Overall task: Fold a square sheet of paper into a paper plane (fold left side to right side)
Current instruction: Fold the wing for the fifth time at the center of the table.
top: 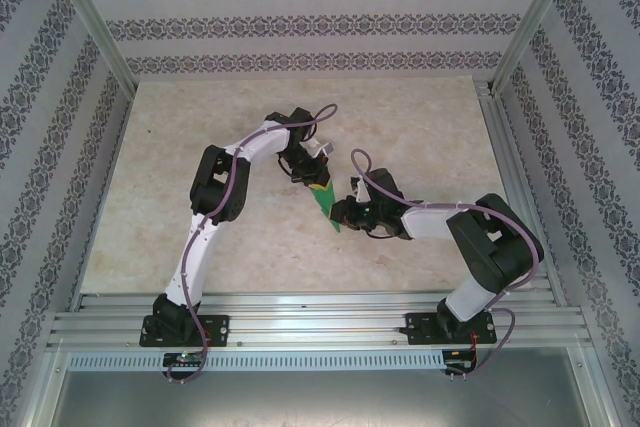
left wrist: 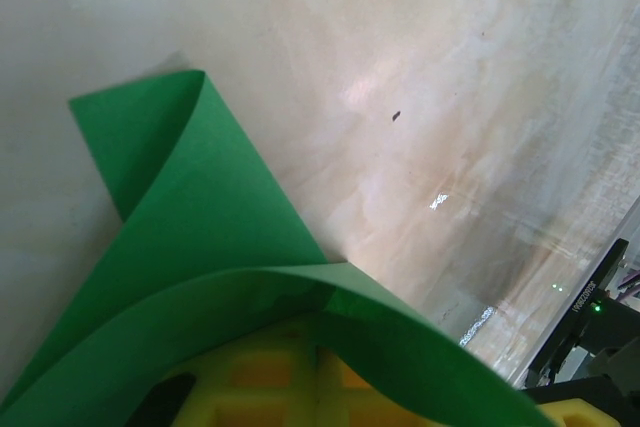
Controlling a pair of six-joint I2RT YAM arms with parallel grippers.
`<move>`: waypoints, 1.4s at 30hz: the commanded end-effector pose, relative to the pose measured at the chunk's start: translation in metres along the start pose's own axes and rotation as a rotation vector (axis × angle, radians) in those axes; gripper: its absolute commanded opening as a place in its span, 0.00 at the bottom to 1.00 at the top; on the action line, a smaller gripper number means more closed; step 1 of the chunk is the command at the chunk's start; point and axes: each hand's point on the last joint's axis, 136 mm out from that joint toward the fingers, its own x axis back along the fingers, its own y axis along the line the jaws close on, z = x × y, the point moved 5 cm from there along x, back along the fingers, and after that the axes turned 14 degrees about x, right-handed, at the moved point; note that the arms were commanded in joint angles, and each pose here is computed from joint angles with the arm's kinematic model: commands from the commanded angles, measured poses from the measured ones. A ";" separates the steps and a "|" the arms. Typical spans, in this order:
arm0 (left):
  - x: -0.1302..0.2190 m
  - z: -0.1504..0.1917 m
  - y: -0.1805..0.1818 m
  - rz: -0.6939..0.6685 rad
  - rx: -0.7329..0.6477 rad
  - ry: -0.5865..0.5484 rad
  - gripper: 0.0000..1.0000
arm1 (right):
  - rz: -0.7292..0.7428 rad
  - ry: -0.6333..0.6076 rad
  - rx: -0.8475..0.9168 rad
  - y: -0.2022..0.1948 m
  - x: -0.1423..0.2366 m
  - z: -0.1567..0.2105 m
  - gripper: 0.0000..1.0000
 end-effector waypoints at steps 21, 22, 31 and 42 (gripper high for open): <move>-0.003 -0.006 0.039 -0.131 0.040 -0.018 0.00 | 0.003 0.051 -0.043 -0.014 -0.020 0.022 0.12; -0.003 -0.006 0.039 -0.131 0.040 -0.018 0.00 | 0.009 0.054 -0.045 -0.015 -0.019 0.023 0.12; 0.002 -0.010 0.040 -0.127 0.035 -0.030 0.00 | 0.092 0.152 -0.045 -0.031 -0.016 0.041 0.12; 0.023 -0.022 0.029 -0.094 0.014 -0.087 0.03 | 0.133 0.222 -0.098 -0.048 -0.015 0.070 0.12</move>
